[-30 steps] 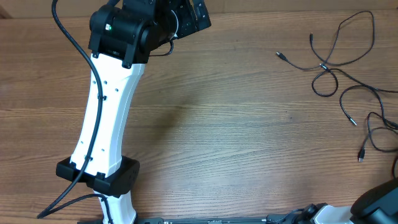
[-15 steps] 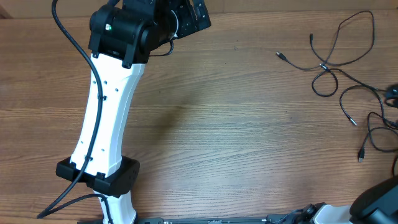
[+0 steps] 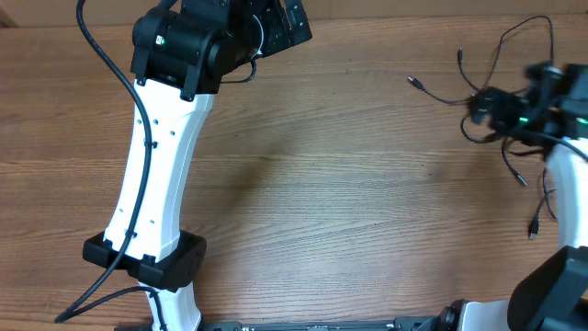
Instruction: Untangle cables
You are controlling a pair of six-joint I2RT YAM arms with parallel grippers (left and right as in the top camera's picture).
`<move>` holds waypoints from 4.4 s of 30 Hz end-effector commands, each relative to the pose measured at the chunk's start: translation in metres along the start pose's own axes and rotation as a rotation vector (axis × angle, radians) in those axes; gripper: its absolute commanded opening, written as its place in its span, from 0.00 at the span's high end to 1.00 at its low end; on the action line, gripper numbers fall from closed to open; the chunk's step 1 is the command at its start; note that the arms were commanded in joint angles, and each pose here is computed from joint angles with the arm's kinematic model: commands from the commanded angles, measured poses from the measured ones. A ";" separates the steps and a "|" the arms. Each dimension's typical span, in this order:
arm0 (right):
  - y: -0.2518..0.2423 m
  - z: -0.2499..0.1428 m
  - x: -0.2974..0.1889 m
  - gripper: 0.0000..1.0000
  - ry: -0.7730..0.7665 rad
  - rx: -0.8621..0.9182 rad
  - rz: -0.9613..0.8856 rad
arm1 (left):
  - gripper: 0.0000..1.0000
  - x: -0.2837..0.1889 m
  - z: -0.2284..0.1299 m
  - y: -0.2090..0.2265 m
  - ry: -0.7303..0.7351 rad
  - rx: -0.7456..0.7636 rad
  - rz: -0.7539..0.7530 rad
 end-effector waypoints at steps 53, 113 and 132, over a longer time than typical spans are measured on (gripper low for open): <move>0.093 -0.025 0.017 0.00 0.111 -0.179 0.150 | 0.00 0.015 0.000 0.008 0.018 0.016 0.036; 0.093 -0.025 0.017 0.00 0.111 -0.179 0.150 | 0.01 -0.010 -0.053 0.055 -0.468 0.571 -0.177; 0.093 -0.025 0.017 0.00 0.111 -0.179 0.150 | 0.00 -0.036 -0.083 0.150 -0.732 0.543 -0.272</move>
Point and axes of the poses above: each gripper's point midway between its finger pads, its own x axis out along the fingers, its own y axis along the line the jaws close on, z = x × y, the point moved 2 cm from there along -x, back along the fingers, and after that the axes turned 8 degrees about -x, right-handed, at the moved point
